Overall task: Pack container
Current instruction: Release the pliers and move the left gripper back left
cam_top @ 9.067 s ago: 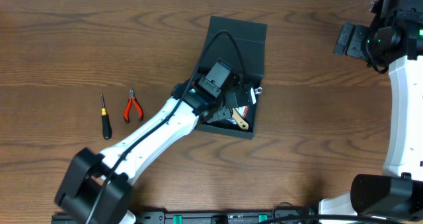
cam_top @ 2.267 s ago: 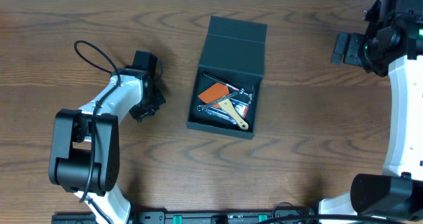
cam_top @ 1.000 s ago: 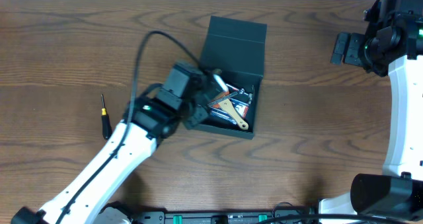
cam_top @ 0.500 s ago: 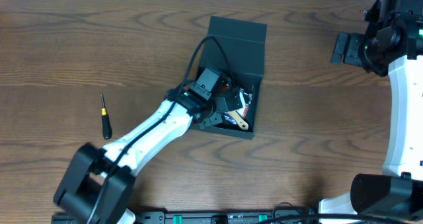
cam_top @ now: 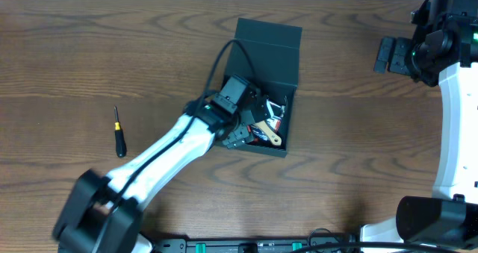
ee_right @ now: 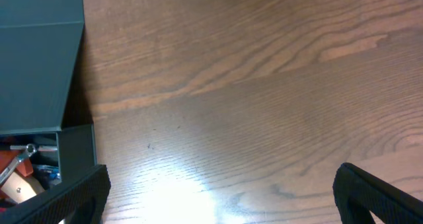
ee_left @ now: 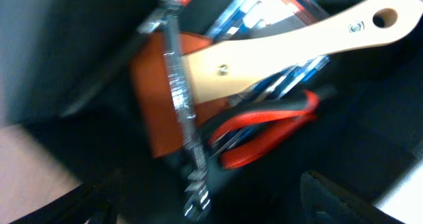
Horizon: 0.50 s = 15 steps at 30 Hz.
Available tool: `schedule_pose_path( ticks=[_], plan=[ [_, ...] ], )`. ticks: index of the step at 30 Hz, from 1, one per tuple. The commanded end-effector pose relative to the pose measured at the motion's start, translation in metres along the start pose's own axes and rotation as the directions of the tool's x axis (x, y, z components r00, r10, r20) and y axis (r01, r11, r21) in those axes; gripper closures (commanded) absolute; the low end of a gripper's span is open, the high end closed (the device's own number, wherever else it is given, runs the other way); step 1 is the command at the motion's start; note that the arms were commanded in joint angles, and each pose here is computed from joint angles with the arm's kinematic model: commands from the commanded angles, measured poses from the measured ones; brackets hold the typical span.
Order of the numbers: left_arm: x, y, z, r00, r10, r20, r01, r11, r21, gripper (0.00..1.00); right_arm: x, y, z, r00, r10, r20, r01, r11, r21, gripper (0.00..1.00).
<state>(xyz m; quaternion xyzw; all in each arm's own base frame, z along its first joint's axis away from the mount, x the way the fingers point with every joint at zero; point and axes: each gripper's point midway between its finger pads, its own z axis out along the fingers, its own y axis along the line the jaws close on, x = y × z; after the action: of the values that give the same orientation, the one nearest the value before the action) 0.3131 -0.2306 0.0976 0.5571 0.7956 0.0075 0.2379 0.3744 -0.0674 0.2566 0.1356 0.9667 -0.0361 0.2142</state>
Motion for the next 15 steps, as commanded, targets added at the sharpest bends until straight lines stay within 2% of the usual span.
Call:
schedule_pose_path(
  ticks=[1, 5, 8, 11, 12, 14, 15],
  plan=[
    [-0.018, 0.039, -0.061, 0.989, -0.103, 0.101, 0.120, 0.977, -0.174, 0.12, 0.002, -0.002, 0.002, 1.000, -0.014, -0.009, 0.014, 1.000, 0.000, 0.01],
    [-0.007, 0.061, -0.115, 0.945, -0.255, 0.203, 0.302, 0.919, -0.252, 0.06, 0.001, -0.002, 0.002, 1.000, -0.014, -0.009, 0.014, 1.000, 0.000, 0.01],
    [0.031, 0.071, -0.138, 0.865, -0.460, 0.201, 0.499, 0.829, -0.253, 0.02, 0.001, -0.002, 0.002, 1.000, -0.022, -0.009, 0.022, 1.000, 0.000, 0.01],
    [0.091, 0.076, -0.147, 0.685, -0.716, 0.138, 0.721, 0.637, -0.273, 0.01, 0.002, -0.002, 0.002, 1.000, -0.022, -0.011, 0.022, 1.000, 0.000, 0.01],
    [0.112, 0.077, -0.149, 0.598, -0.793, 0.116, 0.784, 0.549, -0.289, 0.01, 0.002, -0.003, 0.002, 1.000, -0.023, -0.013, 0.023, 1.000, 0.001, 0.01],
    [0.147, 0.076, -0.151, 0.437, -0.895, 0.085, 0.862, 0.390, -0.324, 0.02, 0.002, -0.003, 0.002, 1.000, -0.026, -0.013, 0.026, 1.000, 0.001, 0.01],
    [0.158, 0.076, -0.151, 0.380, -0.922, 0.075, 0.882, 0.336, -0.331, 0.01, 0.003, -0.003, 0.002, 0.999, -0.030, -0.013, 0.030, 1.000, 0.001, 0.01]
  ],
)
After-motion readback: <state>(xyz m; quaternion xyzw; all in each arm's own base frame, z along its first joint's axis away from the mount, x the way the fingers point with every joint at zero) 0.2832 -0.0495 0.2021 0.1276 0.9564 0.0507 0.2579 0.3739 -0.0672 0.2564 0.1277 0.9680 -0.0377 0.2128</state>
